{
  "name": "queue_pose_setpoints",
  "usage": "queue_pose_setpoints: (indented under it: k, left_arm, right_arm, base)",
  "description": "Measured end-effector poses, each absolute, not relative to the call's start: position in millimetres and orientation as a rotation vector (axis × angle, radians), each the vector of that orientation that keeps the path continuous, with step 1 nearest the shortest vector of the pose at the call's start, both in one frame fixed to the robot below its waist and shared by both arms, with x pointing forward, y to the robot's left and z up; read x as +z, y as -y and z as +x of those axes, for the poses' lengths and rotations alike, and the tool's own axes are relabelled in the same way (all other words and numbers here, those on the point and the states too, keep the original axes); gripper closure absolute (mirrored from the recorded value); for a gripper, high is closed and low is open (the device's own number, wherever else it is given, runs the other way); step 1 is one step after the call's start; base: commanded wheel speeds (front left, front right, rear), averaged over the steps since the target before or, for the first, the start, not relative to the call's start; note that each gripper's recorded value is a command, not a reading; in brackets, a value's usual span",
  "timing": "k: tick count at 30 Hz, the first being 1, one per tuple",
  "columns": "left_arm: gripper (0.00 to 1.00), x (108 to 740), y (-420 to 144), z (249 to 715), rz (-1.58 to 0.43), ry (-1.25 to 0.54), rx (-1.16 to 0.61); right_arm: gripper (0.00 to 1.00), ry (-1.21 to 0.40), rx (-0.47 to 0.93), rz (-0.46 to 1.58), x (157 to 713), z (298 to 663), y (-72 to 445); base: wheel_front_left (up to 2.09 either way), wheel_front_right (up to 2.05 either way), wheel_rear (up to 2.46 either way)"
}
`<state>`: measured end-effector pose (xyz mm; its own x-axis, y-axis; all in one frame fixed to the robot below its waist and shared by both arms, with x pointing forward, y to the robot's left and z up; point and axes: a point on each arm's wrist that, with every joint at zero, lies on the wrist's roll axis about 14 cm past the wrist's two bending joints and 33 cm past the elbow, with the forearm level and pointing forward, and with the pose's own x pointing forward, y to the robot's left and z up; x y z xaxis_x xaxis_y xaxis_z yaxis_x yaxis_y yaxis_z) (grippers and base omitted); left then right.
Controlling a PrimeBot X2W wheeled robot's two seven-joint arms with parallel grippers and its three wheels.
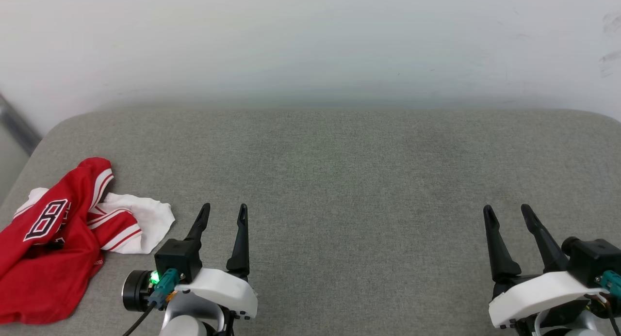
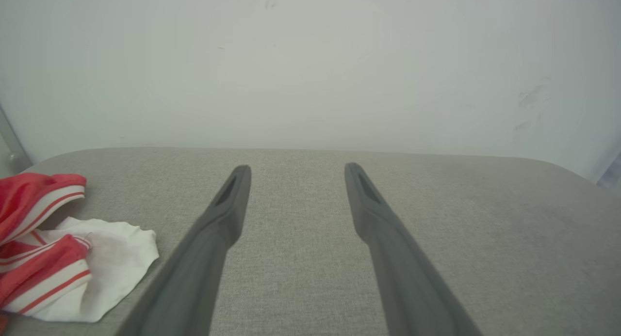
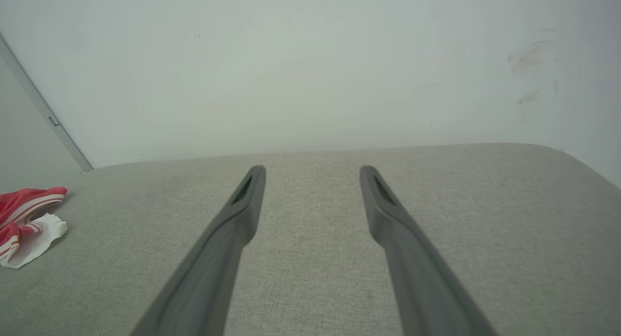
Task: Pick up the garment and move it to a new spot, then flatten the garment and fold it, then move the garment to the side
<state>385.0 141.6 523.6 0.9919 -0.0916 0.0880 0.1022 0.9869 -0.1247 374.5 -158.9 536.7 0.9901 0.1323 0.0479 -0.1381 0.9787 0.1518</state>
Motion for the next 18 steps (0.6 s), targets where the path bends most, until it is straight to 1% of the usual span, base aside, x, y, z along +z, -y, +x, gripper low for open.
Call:
queue_pose_setpoints:
  k: [18]
  left_arm:
    - [0.00,520.1,-131.9,383.0,-0.047,0.100,-0.136]
  right_arm:
    - [0.00,0.050,0.138,0.048,537.0,372.8,158.0]
  base:
    - [0.00,0.00,0.00]
